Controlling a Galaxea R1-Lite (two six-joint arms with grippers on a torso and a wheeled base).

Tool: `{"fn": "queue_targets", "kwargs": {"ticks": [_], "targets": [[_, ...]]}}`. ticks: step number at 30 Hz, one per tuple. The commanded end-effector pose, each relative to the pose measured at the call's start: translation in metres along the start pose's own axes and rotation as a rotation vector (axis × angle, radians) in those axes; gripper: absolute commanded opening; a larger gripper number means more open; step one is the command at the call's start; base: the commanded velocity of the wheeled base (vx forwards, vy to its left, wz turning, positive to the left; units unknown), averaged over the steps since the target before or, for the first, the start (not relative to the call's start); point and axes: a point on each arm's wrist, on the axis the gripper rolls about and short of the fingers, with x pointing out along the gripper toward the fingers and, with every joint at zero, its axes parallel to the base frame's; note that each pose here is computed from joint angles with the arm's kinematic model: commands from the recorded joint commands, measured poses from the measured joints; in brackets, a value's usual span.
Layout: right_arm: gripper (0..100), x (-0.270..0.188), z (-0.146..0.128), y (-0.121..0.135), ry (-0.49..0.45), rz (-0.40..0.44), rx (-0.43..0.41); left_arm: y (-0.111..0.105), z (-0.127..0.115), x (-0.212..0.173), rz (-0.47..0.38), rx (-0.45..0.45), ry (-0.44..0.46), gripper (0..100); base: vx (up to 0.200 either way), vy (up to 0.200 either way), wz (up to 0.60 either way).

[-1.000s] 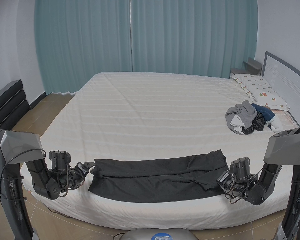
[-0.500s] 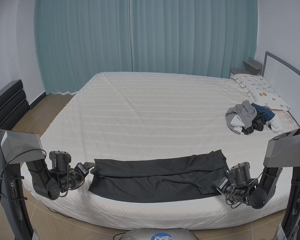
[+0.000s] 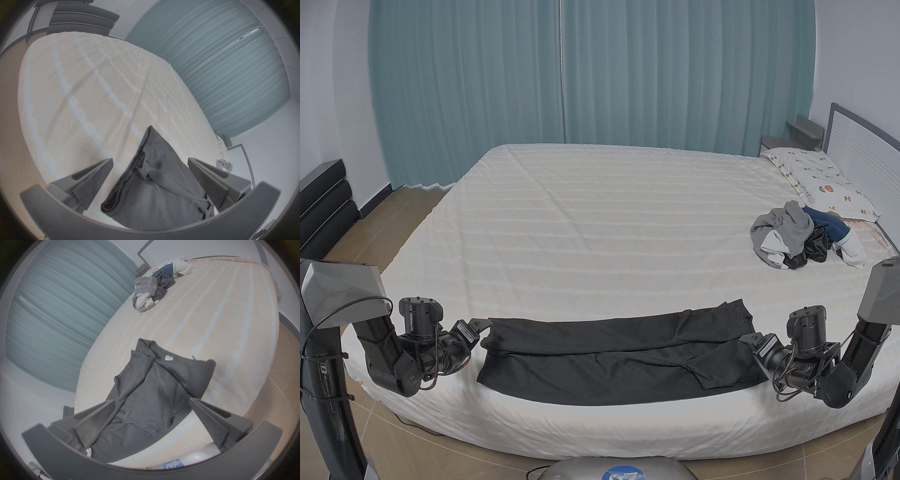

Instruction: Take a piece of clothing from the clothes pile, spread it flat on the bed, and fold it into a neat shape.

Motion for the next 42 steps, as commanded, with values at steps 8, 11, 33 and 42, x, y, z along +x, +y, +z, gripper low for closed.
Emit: {"fn": "queue_targets", "kwargs": {"ticks": [8, 11, 33, 42], "targets": [[100, -0.011, 0.005, 0.005, -0.006, 0.042, 0.011, -0.008, -0.019, 0.011, -0.049, 0.165, 0.084, 100, 0.000, 0.000, 0.00], [100, -0.014, 0.005, 0.004, 0.004, 0.052, 0.013, -0.009, -0.017, 0.010, -0.041, 0.216, 0.074, 100, 0.000, 0.000, 0.00], [100, -0.017, 0.001, 0.002, 0.017, 0.104, 0.006, -0.012, -0.017, 0.046, 0.005, 0.407, 0.089, 100, 0.000, 0.000, 0.00], [100, -0.017, 0.000, 0.002, 0.025, 0.107, 0.006, -0.012, -0.024, 0.049, 0.011, 0.429, 0.099, 100, 0.000, 0.000, 0.00]]}}
